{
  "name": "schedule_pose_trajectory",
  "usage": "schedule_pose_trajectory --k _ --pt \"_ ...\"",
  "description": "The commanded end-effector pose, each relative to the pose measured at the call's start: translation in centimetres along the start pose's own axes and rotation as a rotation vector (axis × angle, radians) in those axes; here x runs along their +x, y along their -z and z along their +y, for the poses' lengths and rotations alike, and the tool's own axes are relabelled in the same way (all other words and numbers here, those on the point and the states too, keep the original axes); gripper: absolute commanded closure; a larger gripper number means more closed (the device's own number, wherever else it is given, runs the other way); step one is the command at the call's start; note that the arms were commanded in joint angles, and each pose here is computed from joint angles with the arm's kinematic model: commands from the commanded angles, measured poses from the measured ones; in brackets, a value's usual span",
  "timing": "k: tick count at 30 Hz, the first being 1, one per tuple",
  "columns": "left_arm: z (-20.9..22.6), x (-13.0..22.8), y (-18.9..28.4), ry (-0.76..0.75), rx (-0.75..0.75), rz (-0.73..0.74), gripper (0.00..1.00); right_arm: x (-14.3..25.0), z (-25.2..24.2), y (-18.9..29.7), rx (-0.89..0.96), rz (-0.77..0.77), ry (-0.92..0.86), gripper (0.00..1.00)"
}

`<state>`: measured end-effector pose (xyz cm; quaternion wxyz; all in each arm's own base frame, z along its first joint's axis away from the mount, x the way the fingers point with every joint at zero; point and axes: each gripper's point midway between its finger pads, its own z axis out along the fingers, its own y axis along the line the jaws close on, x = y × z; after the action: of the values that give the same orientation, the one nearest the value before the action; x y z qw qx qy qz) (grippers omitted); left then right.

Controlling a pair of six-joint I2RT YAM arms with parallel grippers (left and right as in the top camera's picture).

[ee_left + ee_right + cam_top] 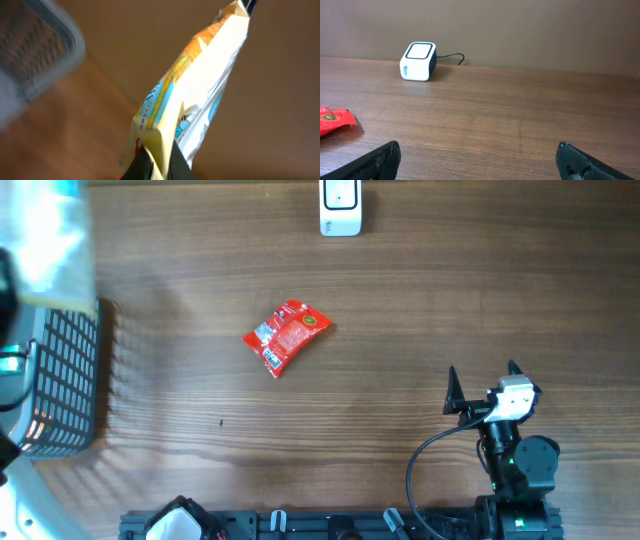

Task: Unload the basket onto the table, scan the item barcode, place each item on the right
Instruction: 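Carry the white package out and release it beside the red bag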

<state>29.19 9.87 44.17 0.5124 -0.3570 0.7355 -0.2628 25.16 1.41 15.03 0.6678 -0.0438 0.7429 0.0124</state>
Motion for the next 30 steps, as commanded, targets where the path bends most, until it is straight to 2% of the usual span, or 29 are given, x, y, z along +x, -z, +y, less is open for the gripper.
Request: schedule_pose_trajectory --k 1,6,10,15,17,21,22,23,25,26,28,30 --pt "1.6 5.3 -3.5 0.046 -0.115 0.196 0.96 -0.1 -0.3 0.0 0.018 -0.005 0.003 0.00" --pt "3.6 15.6 -9.4 -0.004 -0.163 0.565 0.96 -0.1 -0.3 0.0 0.018 -0.005 0.002 0.00" --pt "6.5 25.4 -13.7 -0.043 -0.217 0.826 0.96 -0.1 -0.3 0.0 0.018 -0.005 0.003 0.00" --pt "9.8 35.8 -17.2 -0.111 -0.261 1.038 0.96 -0.1 -0.3 0.0 0.018 -0.005 0.003 0.00" --pt "10.0 38.0 -18.0 -0.139 -0.254 1.073 0.96 -0.1 -0.3 0.0 0.018 -0.005 0.002 0.00" --pt "9.1 39.7 -19.0 -0.190 -0.198 1.080 0.96 -0.1 -0.3 0.0 0.018 -0.005 0.003 0.00" --pt "8.9 39.7 -19.1 -0.196 -0.187 1.074 0.92 -0.1 -0.3 0.0 0.018 -0.005 0.003 0.00" --pt "8.7 39.5 -19.2 -0.197 -0.180 1.067 0.85 -0.1 -0.3 0.0 0.018 -0.005 0.002 0.00" --pt "8.3 38.4 -19.5 -0.186 -0.174 1.043 0.59 -0.1 -0.3 0.0 0.018 -0.005 0.002 0.00" --pt "8.1 37.6 -19.6 -0.179 -0.173 1.029 0.55 -0.1 -0.3 0.0 0.018 -0.005 0.002 0.00" --pt "7.3 35.8 -19.4 -0.167 -0.169 1.001 0.37 -0.1 -0.3 0.0 0.018 -0.005 0.002 0.00" --pt "5.7 33.2 -19.1 -0.177 -0.137 0.955 0.32 -0.1 -0.3 0.0 0.018 -0.005 0.003 0.00"
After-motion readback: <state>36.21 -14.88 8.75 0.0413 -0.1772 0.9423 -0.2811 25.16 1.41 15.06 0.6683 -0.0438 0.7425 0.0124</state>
